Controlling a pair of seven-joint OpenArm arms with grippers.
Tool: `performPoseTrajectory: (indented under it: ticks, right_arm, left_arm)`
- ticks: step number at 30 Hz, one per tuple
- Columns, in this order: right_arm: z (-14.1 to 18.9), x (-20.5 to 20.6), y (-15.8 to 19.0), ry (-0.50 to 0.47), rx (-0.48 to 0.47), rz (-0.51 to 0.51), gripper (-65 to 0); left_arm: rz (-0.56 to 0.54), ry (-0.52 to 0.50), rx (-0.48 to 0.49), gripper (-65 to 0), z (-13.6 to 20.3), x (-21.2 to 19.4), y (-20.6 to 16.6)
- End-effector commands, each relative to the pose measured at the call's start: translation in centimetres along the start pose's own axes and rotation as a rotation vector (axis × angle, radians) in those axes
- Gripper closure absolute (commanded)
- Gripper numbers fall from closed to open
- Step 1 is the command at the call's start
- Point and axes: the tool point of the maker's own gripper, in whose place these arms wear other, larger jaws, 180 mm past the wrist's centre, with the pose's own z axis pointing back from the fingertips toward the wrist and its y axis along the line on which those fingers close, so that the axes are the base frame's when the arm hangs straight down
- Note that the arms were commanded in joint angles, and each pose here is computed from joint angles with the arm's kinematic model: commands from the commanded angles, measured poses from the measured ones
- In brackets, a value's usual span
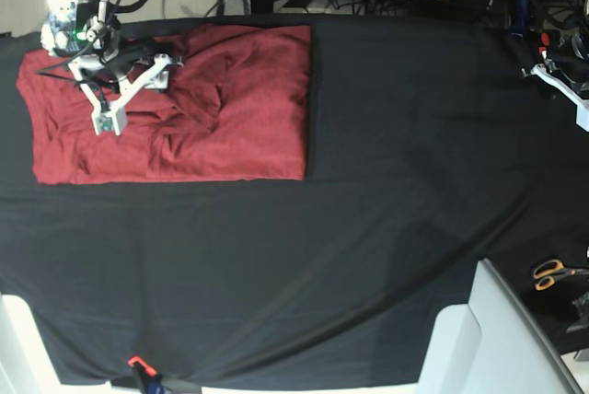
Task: Fold the T-shirt properly
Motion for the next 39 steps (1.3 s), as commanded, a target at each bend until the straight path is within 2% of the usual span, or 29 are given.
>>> performPoseTrajectory:
  ticks: [1,11,23,31,36,39]
  right_arm:
    - [0.3,0.6,0.4,-0.028,0.013,-0.003,-38.7]
    - [0.3,0.4,0.9,-0.004,0.021,-0.01,-0.8]
    - [2.1,4.2,1.8,-0.081,0.028,0.006,-0.6]
    - [2.2,5.5,2.1,-0.103,0.033,0.008,-0.6]
    - [2.2,6.0,4.3,-0.121,0.08,0.055,-0.6]
    - [3.1,7.5,5.3,-0.187,0.099,0.079,-0.6]
  left_arm:
    - [-0.016,-0.035,0.01,0.0,0.5,1.3,0.6]
    - [0.02,0.009,0.013,0.0,-0.2,-0.4,1.3]
    - [0.02,0.003,0.013,0.0,-0.2,-0.1,1.2]
    - [0.02,0.001,0.013,0.0,-0.2,-0.1,1.2]
    - [0.02,0.001,0.013,0.0,-0.2,-0.1,1.2]
    - [0.02,0.0,0.013,0.0,-0.3,0.0,1.2]
